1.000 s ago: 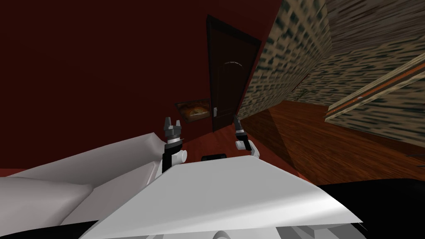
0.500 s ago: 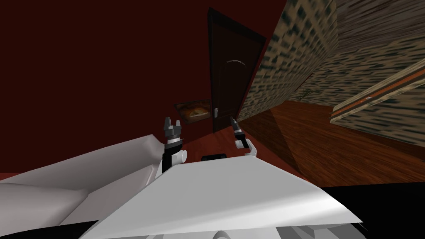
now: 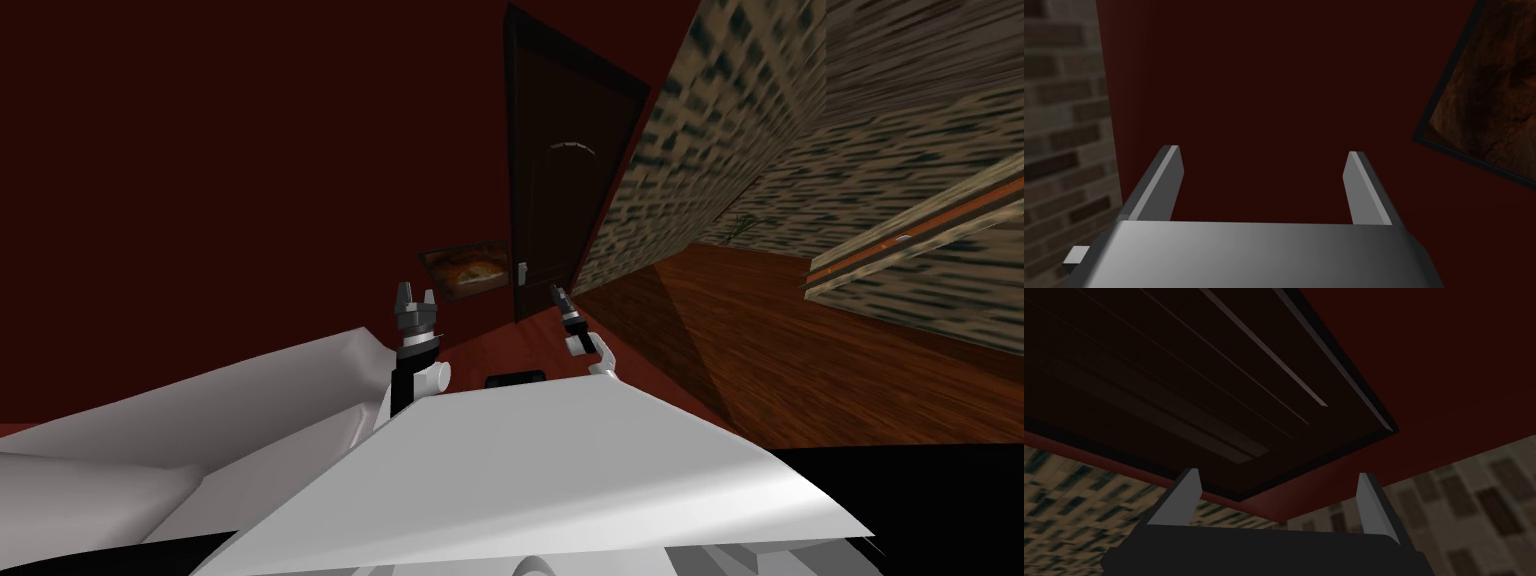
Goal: Pull the door open
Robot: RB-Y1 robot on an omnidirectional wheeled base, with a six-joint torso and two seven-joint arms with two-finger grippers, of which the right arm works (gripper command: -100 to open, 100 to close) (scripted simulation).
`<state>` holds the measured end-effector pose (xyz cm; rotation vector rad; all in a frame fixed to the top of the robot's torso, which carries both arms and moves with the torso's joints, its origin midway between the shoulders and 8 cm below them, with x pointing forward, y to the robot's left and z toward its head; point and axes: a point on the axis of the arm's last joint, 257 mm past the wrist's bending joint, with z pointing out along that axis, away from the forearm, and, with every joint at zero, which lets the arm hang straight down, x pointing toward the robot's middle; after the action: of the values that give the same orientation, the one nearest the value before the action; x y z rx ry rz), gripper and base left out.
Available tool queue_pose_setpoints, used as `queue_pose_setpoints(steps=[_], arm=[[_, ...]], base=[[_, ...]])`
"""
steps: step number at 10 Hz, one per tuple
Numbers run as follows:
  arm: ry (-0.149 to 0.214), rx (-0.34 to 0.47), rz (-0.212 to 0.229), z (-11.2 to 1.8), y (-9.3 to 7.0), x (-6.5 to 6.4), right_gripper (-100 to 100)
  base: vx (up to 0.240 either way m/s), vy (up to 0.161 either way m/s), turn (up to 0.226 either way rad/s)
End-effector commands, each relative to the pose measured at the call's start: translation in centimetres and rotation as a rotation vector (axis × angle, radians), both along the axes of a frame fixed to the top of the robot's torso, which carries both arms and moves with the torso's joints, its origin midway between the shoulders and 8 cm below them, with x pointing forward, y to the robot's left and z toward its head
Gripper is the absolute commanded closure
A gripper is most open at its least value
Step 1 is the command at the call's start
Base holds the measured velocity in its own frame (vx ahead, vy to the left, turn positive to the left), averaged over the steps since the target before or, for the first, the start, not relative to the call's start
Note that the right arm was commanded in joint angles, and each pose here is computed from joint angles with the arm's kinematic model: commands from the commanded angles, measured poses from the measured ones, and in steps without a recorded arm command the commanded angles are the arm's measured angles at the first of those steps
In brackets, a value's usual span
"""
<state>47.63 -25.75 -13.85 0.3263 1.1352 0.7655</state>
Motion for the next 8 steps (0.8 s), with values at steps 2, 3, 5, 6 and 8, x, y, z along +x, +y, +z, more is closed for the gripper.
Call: queue_pose_setpoints(steps=[2, 3, 5, 6, 8], arm=[[0.024, -0.069, -0.005, -1.8, 0.0, 1.0, -100], [0.033, -0.101, -0.006, -2.4, 0.0, 1.5, -100], [0.048, -0.165, -0.009, -3.6, -0.1, 2.4, -100], [0.058, -0.164, -0.011, -4.0, -0.2, 2.4, -100], [0.078, -0.227, -0.014, -5.4, -0.4, 3.2, -100]], base=[[0.062, 0.014, 0.014], [0.102, 0.013, 0.019], [0.105, 0.007, 0.019], [0.077, 0.013, 0.008], [0.074, 0.012, 0.017]])
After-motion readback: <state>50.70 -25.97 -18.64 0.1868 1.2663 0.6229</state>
